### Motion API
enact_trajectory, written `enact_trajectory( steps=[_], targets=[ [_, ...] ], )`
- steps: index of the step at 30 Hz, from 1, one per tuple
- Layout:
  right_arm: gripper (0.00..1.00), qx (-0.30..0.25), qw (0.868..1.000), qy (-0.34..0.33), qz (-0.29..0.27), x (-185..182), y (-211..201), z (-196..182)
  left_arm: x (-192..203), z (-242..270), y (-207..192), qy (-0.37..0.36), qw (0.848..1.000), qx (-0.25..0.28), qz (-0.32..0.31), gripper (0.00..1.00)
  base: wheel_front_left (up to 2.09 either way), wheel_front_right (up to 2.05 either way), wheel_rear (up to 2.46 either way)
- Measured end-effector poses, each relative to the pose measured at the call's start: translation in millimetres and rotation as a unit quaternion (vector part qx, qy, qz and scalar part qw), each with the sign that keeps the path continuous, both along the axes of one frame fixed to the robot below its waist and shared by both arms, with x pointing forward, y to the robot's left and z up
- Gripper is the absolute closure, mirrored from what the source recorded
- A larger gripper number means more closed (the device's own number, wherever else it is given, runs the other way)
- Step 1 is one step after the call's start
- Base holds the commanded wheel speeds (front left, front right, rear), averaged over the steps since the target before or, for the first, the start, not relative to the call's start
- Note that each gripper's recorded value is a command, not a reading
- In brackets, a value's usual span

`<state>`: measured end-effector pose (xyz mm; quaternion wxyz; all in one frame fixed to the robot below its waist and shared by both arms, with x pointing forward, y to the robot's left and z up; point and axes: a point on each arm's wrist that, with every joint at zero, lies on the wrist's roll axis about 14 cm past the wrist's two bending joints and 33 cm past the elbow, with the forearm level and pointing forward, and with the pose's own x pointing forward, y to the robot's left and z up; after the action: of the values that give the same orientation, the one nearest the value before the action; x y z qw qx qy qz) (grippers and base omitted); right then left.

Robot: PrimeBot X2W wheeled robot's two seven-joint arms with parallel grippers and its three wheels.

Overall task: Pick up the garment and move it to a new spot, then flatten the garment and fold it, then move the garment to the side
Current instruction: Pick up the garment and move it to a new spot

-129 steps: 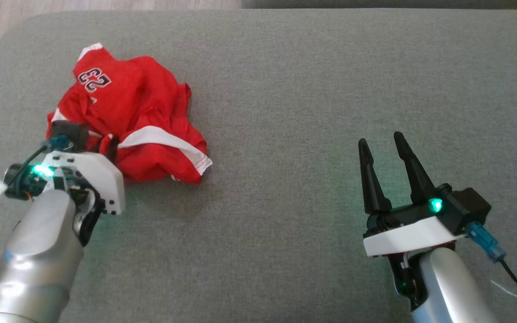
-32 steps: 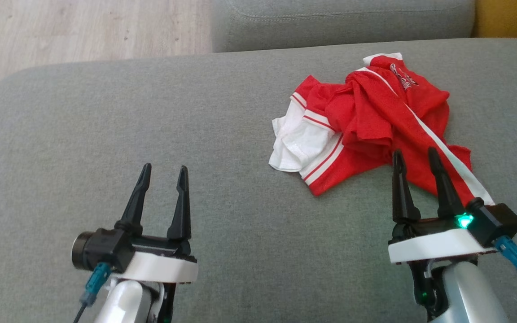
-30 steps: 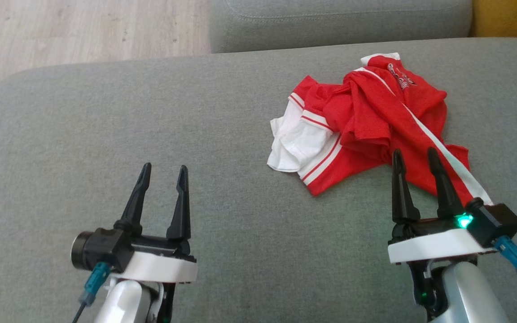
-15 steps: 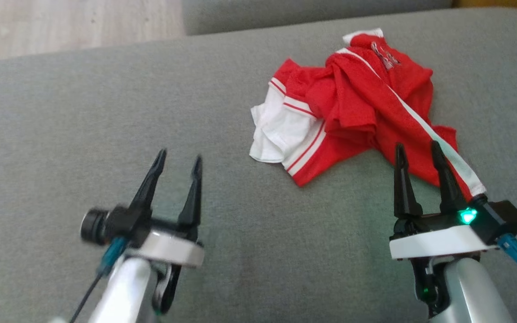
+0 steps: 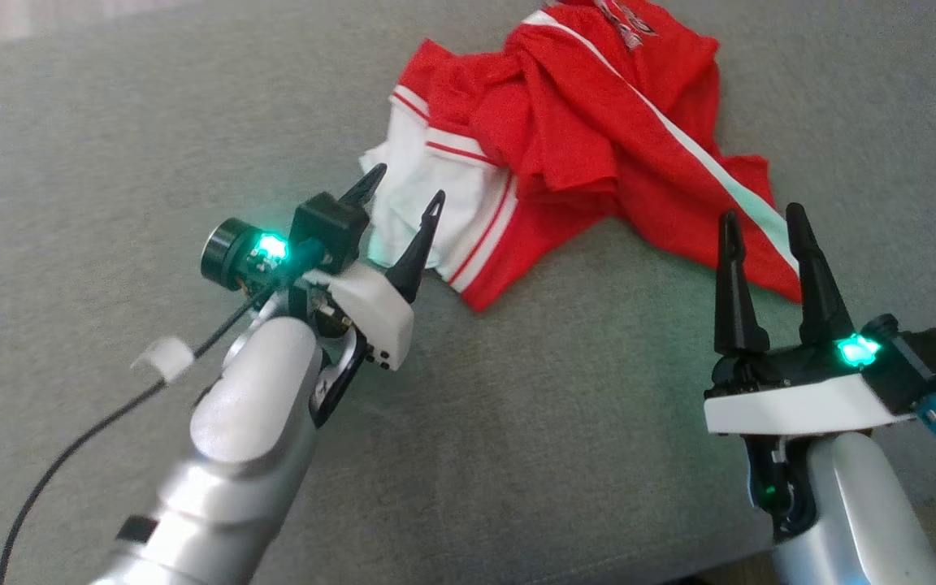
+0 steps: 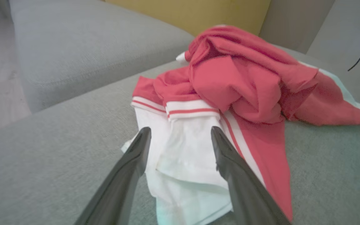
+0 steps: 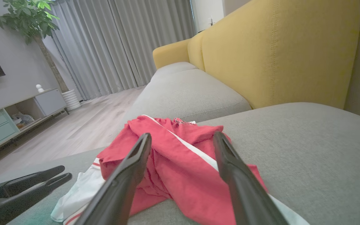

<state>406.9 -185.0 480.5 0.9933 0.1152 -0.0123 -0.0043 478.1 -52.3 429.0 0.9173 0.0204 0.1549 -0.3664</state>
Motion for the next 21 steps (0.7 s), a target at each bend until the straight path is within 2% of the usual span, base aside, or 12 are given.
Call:
enact_trajectory(
  steps=[6,14,15,16,21],
  targets=[
    [0.00,0.002,1.000,0.015,-0.019,-1.3,-12.9,-9.6,0.8,-39.0,-24.2,0.060,0.996,0.046,-0.047,0.00,0.00,0.00,0.00],
    [0.00,-0.002,0.999,0.012,-0.031,1.5,-21.8,-7.6,15.6,-56.1,-28.1,0.060,0.990,0.105,-0.070,0.00,0.00,0.00,0.00],
    [0.00,-0.001,0.999,0.011,-0.031,1.7,-21.6,-7.3,15.0,-56.5,-28.5,0.059,0.990,0.109,-0.073,0.53,0.00,0.00,0.00],
    [0.00,-0.001,0.999,0.011,-0.030,2.1,-21.1,-7.2,14.4,-56.7,-28.5,0.059,0.989,0.112,-0.075,1.00,0.00,0.00,0.00],
    [0.00,0.001,1.000,0.008,-0.025,4.9,-17.5,-6.2,10.7,-56.0,-27.6,0.063,0.989,0.109,-0.075,1.00,0.00,0.00,0.00]
  ],
)
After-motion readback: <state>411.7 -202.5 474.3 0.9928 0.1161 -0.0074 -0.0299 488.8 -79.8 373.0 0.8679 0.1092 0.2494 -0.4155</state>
